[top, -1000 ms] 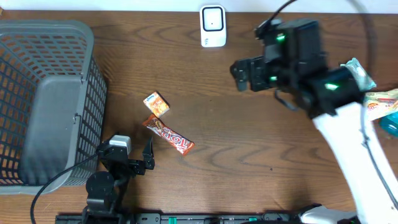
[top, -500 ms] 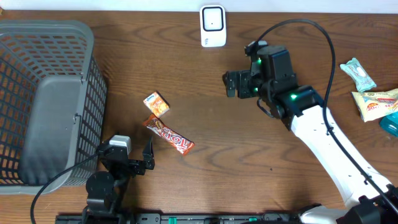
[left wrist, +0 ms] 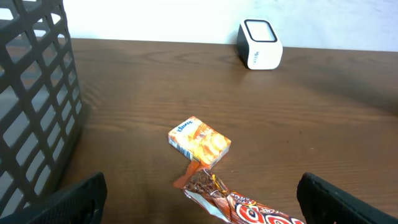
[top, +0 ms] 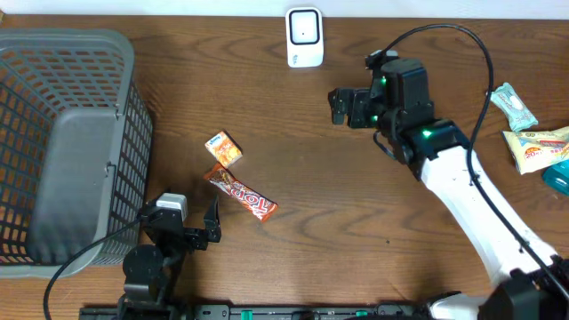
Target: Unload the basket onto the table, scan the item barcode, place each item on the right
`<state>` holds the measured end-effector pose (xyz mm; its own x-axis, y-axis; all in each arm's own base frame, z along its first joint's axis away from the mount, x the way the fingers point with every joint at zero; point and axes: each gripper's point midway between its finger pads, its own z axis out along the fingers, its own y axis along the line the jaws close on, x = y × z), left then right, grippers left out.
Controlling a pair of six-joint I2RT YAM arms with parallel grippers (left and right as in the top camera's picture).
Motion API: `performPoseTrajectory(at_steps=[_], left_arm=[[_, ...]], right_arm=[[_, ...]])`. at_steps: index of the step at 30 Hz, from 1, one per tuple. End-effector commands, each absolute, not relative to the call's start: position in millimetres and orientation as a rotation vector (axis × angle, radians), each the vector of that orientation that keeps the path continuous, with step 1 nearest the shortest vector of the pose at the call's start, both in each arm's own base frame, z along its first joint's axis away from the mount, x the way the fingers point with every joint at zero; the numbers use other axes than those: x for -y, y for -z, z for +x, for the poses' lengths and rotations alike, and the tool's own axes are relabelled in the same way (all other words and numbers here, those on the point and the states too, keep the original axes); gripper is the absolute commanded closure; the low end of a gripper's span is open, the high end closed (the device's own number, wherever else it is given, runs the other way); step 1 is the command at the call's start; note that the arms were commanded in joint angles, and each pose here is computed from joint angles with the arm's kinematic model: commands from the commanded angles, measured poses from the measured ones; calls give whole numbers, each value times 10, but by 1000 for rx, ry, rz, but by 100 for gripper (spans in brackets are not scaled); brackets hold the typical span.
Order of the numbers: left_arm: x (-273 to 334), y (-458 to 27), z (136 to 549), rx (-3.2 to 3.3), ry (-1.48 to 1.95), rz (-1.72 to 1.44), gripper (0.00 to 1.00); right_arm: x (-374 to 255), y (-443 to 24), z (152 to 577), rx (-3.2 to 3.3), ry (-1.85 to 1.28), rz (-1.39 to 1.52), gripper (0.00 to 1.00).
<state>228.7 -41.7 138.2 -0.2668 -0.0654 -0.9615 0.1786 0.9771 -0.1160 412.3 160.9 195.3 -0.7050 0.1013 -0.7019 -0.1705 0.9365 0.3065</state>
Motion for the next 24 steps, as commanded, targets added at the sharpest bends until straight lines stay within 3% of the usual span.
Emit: performPoseTrajectory(at_steps=[1,8,17,24], left_arm=[[449,-1267,2277,-1853,250,94,2],[449,-1267,2277,-1853,250,94,2],[449,-1267,2277,-1853,250,94,2],[449,-1267,2277,-1853,250,94,2]], right_arm=[[-1619,-1555,4234,-2391,-455,7,1],[-1756,-1159,4354,-2447,-525,39,1],[-2067,-1276,4518,-2335,-694,-47,1],[-2523,-1095,4502,-2306,-786,-162,1]])
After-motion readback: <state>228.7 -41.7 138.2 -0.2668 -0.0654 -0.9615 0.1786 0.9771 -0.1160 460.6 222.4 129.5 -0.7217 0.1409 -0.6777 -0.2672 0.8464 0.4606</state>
